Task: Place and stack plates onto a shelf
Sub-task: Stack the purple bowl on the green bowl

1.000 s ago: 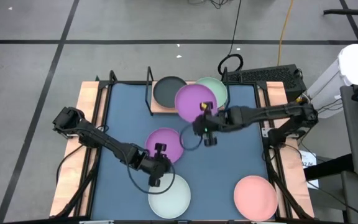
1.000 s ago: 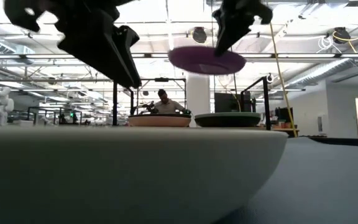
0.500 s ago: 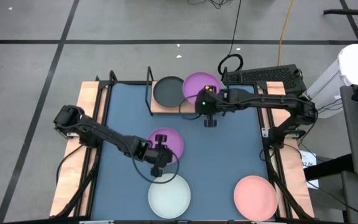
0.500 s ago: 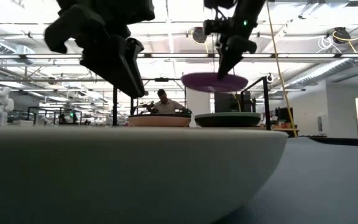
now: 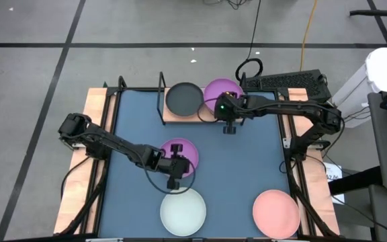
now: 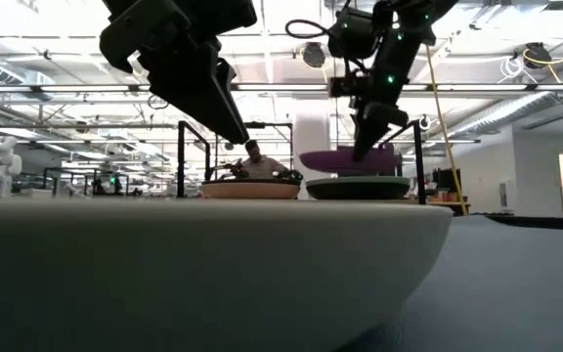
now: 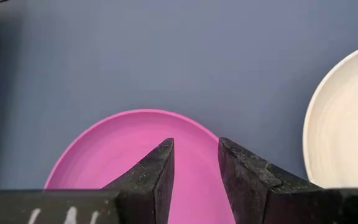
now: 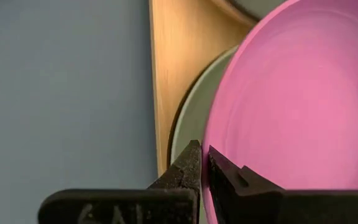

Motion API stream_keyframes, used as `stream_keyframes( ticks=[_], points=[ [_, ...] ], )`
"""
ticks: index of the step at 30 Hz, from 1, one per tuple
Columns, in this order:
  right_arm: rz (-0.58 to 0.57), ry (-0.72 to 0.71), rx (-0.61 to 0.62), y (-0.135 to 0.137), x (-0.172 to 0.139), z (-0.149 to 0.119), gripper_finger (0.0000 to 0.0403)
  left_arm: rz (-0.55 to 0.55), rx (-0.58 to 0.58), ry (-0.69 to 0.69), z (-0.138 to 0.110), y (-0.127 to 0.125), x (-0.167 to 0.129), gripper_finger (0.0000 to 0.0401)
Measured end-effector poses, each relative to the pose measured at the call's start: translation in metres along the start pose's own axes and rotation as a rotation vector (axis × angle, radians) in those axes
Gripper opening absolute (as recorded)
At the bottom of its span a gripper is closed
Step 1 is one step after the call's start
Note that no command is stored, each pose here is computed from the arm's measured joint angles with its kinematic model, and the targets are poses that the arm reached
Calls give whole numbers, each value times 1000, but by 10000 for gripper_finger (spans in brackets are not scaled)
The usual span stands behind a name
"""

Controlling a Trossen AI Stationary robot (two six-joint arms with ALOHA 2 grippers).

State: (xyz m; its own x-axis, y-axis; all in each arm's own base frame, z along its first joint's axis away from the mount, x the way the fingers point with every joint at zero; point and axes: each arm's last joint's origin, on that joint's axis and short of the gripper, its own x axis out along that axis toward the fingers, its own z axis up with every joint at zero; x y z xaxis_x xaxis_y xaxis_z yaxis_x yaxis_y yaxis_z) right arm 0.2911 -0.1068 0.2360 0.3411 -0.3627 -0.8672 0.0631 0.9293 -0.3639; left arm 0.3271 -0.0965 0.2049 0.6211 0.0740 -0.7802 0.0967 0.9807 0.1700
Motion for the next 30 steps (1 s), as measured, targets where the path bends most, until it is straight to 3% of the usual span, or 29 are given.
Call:
stream_keyframes(
  ticks=[30],
  points=[
    [-3, 15, 30, 0, 7, -7, 2, -1, -50, 1, 0, 0, 0, 131]
  ],
)
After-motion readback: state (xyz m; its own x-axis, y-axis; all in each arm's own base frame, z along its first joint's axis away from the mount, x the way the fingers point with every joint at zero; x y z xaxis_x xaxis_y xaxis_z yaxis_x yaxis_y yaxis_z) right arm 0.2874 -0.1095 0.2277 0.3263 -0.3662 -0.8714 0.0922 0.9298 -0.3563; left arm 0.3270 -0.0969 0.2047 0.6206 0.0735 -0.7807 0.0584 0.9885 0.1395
